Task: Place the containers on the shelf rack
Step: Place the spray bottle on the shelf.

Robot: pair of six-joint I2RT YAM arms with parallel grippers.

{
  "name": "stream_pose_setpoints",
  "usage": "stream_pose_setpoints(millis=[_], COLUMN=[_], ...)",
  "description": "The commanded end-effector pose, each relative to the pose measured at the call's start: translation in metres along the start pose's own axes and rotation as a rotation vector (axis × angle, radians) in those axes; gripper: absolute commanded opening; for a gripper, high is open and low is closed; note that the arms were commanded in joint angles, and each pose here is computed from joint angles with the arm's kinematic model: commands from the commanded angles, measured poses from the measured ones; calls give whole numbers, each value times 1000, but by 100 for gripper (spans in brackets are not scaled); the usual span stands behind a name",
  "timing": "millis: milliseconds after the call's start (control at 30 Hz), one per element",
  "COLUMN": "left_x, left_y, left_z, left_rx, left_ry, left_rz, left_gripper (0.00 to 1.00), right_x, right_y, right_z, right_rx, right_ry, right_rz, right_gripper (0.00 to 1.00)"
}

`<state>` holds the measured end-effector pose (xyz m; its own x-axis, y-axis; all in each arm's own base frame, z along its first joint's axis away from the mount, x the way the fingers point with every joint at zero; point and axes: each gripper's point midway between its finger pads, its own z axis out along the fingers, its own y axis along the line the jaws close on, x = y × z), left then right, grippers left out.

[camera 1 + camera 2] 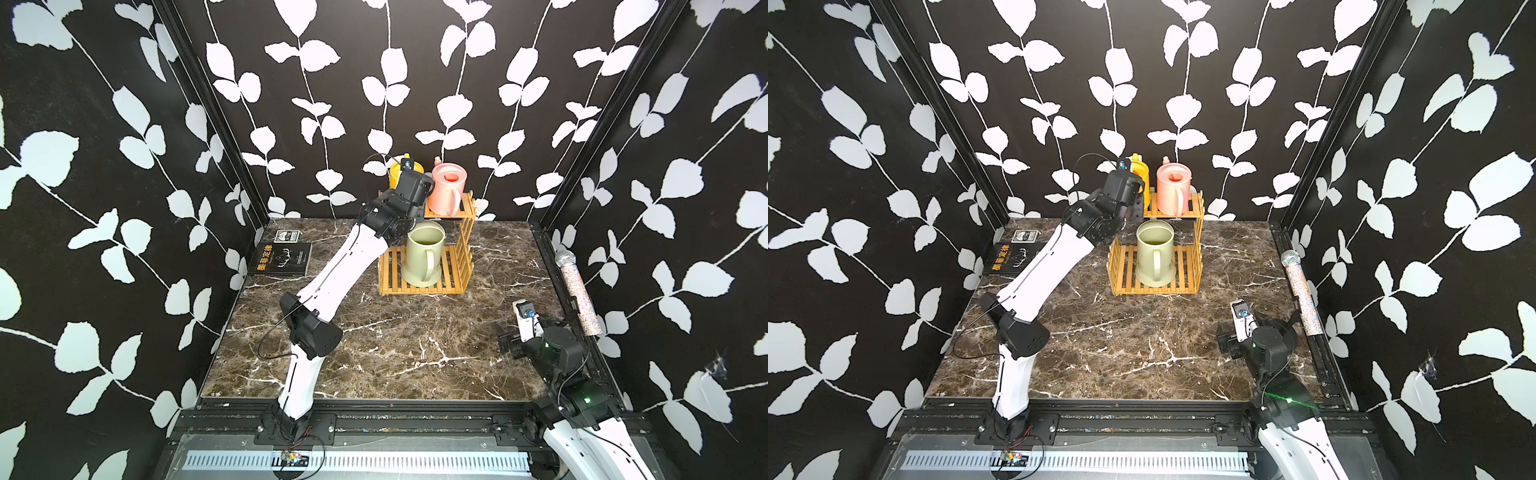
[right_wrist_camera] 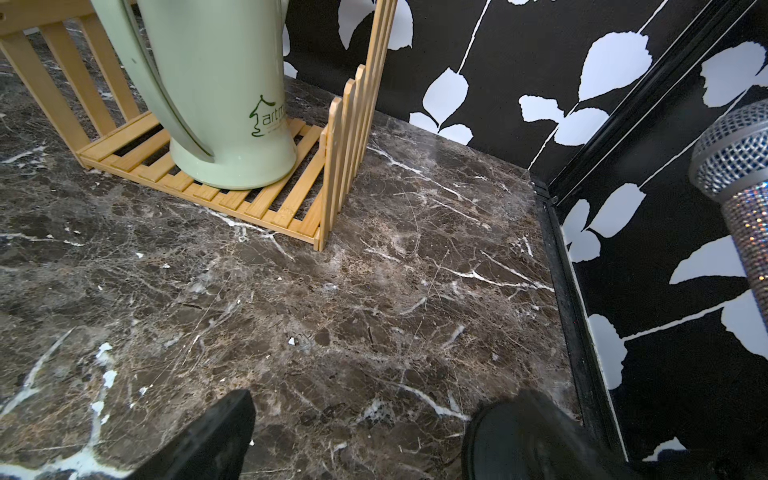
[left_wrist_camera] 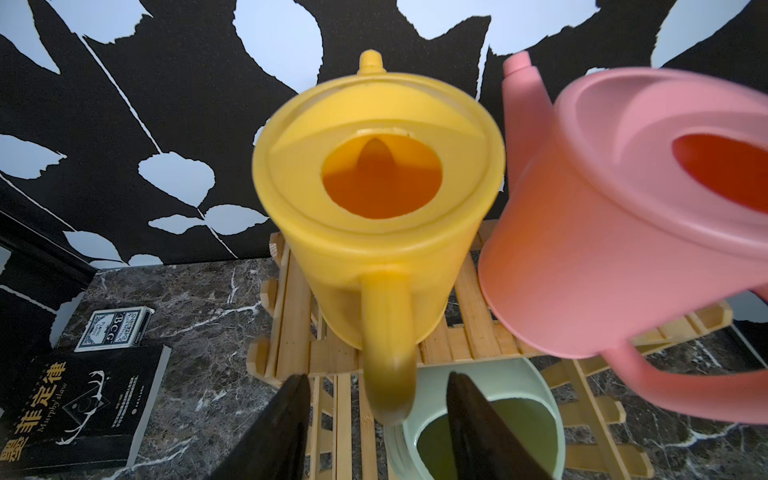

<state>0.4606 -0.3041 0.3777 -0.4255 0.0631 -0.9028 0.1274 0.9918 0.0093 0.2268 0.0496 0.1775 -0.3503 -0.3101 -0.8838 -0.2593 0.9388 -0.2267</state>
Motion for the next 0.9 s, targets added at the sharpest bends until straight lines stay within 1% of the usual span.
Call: stream_pose_setpoints(millis=[0,300,567,733,800,867], left_x=[-6,-5,-4,-5,-4,-5], left_y=[6,7,11,12,11,11], left_z=[3,7,1,-2,-3,-5], left_rx=[-25,-45,-51,-53,-50,-52], left_ry=[-27,-30,-22,-21,-19,-19], left_rz=[-9,-12,-46,-55,-57,-61], left_gripper=[52,38,31,21,20,17], right_x=[-7,-6,-6,-6,-5,-5], right_y=[-2,-1,-1,0,0,0], right_z=[0,0,1,1,1,1], right_rx=[9,6,3,1,0,1], right_ry=[-42,-42,-40,-38,-38,-38], right_rz=[15,15,15,15,14,15], right_gripper=[99,99,99,99,99,99])
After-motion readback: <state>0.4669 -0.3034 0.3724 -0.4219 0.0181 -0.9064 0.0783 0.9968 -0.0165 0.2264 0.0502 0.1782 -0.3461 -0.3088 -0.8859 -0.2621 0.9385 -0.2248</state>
